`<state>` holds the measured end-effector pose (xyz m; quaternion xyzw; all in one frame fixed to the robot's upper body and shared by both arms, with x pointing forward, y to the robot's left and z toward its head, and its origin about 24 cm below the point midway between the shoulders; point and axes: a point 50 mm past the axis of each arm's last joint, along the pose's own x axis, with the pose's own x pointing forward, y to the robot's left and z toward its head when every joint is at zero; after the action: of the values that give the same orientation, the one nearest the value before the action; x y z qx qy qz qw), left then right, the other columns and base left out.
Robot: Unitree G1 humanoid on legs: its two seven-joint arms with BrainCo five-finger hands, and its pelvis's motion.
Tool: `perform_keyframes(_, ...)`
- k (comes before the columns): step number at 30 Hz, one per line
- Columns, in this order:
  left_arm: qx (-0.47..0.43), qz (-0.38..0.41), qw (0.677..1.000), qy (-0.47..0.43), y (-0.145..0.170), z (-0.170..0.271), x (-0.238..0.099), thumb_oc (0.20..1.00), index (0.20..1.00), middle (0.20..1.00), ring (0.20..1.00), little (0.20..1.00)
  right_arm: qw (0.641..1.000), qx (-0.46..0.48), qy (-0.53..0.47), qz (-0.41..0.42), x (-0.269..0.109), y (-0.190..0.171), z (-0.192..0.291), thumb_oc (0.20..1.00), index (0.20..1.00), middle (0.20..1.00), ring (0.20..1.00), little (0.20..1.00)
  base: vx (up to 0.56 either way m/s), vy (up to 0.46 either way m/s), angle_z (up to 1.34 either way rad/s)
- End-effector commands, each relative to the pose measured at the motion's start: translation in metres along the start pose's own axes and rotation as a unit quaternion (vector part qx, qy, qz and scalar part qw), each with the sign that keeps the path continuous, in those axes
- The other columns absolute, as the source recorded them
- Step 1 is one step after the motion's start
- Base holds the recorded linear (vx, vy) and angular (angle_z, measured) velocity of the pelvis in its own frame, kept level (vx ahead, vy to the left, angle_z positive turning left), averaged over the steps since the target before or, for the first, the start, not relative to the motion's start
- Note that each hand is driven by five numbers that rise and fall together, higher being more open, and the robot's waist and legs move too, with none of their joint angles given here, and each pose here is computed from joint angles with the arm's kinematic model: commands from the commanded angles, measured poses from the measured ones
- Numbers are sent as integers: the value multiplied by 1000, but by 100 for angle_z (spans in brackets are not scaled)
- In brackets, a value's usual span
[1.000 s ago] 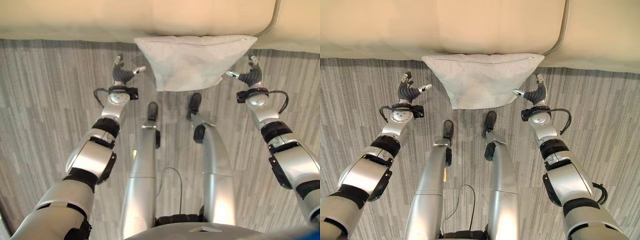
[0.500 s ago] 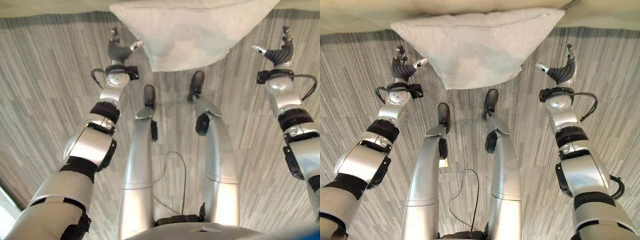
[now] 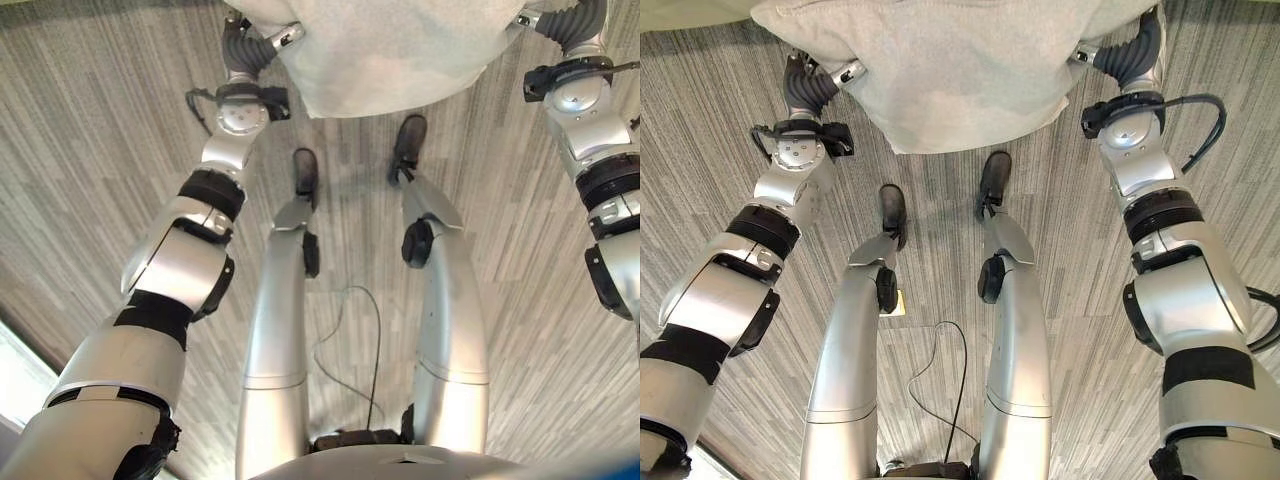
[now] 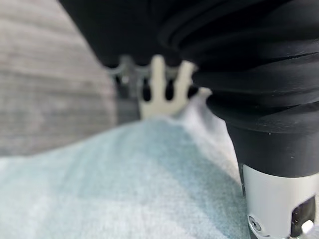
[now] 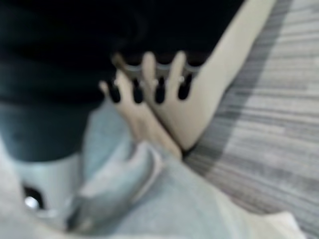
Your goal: Pick up all the scattered cushions and arrange them neatly on the sofa.
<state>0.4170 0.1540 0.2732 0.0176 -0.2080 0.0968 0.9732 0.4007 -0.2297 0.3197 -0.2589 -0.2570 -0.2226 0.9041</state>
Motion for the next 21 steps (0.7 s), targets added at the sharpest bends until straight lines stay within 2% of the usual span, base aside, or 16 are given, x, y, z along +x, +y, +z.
perform_keyframes(1,-32,-21,999,-15,-20,0,-7,1000,1000,1000,1000,1000,998,-21,-24,52,-7,26,6,1000,1000,1000,1000,1000,-8,-31,1)
perform_keyframes(11,-55,-56,996,-50,-47,27,-6,1000,1000,1000,1000,1000,987,16,-76,141,-22,87,52,1000,1000,1000,1000,1000,-1,-4,0)
perform_keyframes(12,-57,-57,995,-53,-47,29,-6,1000,1000,1000,1000,1000,985,22,-82,151,-25,92,55,824,824,824,824,824,0,0,0)
perform_keyframes(13,-63,-61,994,-58,-47,31,-7,636,636,636,636,636,983,27,-91,159,-27,97,61,200,200,200,200,200,0,0,0)
perform_keyframes(14,-69,-62,994,-60,-47,31,-8,398,398,398,398,398,981,37,-97,165,-30,100,64,200,200,200,200,200,0,0,0)
perform_keyframes(15,-95,-59,992,-59,-47,29,-11,200,200,200,200,200,974,74,-116,179,-40,111,76,200,200,200,200,200,8,-23,-3)
perform_keyframes(21,-120,-76,988,-68,-50,23,-23,200,200,200,200,200,970,92,-130,185,-50,112,73,200,200,200,200,200,6,-11,-1)
